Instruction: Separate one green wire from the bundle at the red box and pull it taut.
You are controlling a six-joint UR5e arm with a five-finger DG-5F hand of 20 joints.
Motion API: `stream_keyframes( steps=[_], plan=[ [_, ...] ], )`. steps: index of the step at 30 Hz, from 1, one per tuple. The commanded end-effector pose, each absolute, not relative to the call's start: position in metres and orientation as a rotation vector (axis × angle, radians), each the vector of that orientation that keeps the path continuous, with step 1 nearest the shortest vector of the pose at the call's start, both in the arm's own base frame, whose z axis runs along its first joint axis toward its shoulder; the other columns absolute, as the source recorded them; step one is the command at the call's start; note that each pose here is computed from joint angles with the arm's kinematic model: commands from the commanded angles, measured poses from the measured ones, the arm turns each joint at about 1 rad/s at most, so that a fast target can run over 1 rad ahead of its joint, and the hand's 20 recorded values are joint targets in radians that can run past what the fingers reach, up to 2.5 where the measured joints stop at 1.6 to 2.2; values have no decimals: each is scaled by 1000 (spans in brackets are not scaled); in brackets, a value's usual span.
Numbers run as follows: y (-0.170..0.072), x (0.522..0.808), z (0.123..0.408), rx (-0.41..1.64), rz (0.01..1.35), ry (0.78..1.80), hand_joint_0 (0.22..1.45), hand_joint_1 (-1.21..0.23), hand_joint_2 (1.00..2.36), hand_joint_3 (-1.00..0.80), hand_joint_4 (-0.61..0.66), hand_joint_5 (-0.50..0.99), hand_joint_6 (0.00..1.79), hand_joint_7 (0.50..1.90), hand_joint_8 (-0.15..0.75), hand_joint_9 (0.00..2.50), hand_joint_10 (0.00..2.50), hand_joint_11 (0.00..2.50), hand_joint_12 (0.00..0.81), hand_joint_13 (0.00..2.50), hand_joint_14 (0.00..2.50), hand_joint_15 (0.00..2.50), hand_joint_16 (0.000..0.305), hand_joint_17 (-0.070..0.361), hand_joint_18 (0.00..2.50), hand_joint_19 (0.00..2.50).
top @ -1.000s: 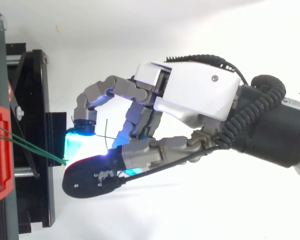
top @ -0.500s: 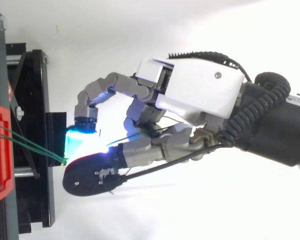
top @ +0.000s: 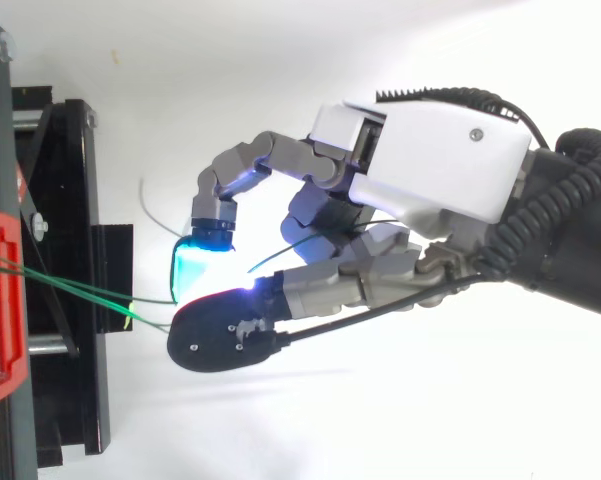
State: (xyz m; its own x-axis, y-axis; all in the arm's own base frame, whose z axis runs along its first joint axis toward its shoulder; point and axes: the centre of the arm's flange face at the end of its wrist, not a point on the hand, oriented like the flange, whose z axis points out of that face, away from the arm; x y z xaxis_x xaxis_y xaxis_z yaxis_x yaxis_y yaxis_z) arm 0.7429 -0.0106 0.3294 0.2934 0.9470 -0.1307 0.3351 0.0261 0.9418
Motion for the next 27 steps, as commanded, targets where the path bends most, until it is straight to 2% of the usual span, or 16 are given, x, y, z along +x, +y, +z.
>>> stream_keyframes(
  steps=[1,12,15,16,19,27],
  plan=[
    [-11,742,331,1520,737,1232,664,-714,1017,-291,100,-167,899,956,279,1191,2094,1238,330,1096,2500,1103,39,88,1485,1758],
    [-11,741,327,1526,731,1237,658,-711,1019,-265,85,-165,902,969,283,1206,2096,1207,333,1104,2500,1084,42,95,1421,1631],
    [-11,738,317,1532,716,1255,658,-711,1019,-259,80,-164,902,980,280,1215,2070,1202,334,1115,2500,1113,43,96,1407,1601],
    [-9,734,299,1542,704,1270,658,-711,1019,-257,77,-163,902,970,283,1219,2052,1216,334,1120,2500,1124,43,97,1407,1592],
    [-6,733,273,1552,762,1218,658,-712,1020,-253,77,-162,903,974,280,1226,2014,1236,335,1124,2500,1121,43,96,1393,1586],
    [-1,746,262,1507,893,1100,659,-708,1019,-256,74,-161,902,980,280,1239,1960,1256,337,1143,2469,1127,44,99,1387,1563]
  ],
)
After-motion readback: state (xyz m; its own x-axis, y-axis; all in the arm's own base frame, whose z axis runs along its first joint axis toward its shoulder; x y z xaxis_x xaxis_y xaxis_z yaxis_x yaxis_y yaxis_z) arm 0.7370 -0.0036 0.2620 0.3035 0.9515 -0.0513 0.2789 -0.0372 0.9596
